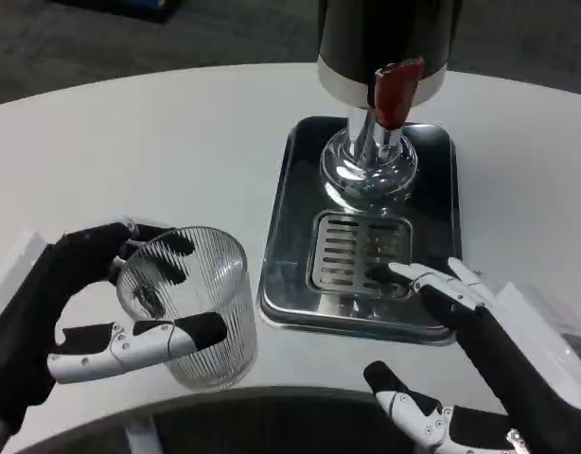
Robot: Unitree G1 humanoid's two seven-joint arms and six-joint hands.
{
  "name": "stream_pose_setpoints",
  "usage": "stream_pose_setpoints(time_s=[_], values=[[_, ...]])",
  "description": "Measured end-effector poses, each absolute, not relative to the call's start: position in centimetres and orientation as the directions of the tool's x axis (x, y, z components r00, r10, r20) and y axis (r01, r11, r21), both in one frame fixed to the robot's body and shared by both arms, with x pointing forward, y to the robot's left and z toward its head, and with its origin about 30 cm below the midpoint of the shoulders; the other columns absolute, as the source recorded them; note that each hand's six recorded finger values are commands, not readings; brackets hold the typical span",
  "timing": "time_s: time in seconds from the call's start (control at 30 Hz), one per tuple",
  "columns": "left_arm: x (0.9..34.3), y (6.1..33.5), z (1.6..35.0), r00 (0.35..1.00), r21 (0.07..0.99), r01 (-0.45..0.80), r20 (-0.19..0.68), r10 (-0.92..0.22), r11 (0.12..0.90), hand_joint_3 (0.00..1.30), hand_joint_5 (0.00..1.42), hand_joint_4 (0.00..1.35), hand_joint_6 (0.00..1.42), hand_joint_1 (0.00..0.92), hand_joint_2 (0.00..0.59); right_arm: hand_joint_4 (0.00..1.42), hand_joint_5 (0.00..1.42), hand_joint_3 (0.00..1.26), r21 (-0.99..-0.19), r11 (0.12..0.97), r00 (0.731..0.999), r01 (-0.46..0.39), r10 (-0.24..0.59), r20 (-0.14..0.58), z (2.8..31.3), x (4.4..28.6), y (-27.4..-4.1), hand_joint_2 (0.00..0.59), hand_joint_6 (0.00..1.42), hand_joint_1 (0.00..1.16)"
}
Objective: Grasp the cup under the faucet to collect the drink, then remove the cup.
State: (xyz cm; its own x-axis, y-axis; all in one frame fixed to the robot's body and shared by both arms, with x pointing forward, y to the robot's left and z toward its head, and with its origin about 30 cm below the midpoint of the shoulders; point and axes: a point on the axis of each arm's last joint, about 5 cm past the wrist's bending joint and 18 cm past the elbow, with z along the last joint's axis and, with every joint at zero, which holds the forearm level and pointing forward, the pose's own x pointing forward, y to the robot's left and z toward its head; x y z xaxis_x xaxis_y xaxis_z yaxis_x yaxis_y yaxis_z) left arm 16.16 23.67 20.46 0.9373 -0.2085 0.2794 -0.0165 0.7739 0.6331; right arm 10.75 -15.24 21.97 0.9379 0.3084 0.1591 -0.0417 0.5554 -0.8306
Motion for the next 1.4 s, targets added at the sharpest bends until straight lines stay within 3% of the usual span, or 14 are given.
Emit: stream_pose_setpoints(time_s=[0.27, 0.97, 1.4], values=[[19.5, 24.1, 20.0, 0.925, 0.660, -0.057, 0.318, -0.210, 0.749, 0.65, 0.75, 0.69, 0.48, 0.636, 0.001, 0.13, 0.03, 0.20, -0.831, 0.554, 0.940, -0.047, 0.306, 0.150, 21.9, 10.7, -15.3, 0.414, 0.00, 0.62], [28.2, 19.1, 19.9, 0.885, 0.742, -0.035, 0.334, -0.325, 0.669, 0.65, 0.74, 0.67, 0.46, 0.625, 0.006, 0.13, 0.03, 0.19, -0.828, 0.557, 0.946, -0.066, 0.300, 0.126, 21.7, 10.5, -15.4, 0.414, 0.00, 0.62], [30.6, 16.5, 20.1, 0.871, 0.750, -0.032, 0.345, -0.350, 0.661, 0.65, 0.74, 0.68, 0.46, 0.618, 0.013, 0.13, 0.03, 0.19, -0.828, 0.556, 0.951, -0.066, 0.286, 0.116, 21.6, 10.4, -15.6, 0.414, 0.00, 0.62]])
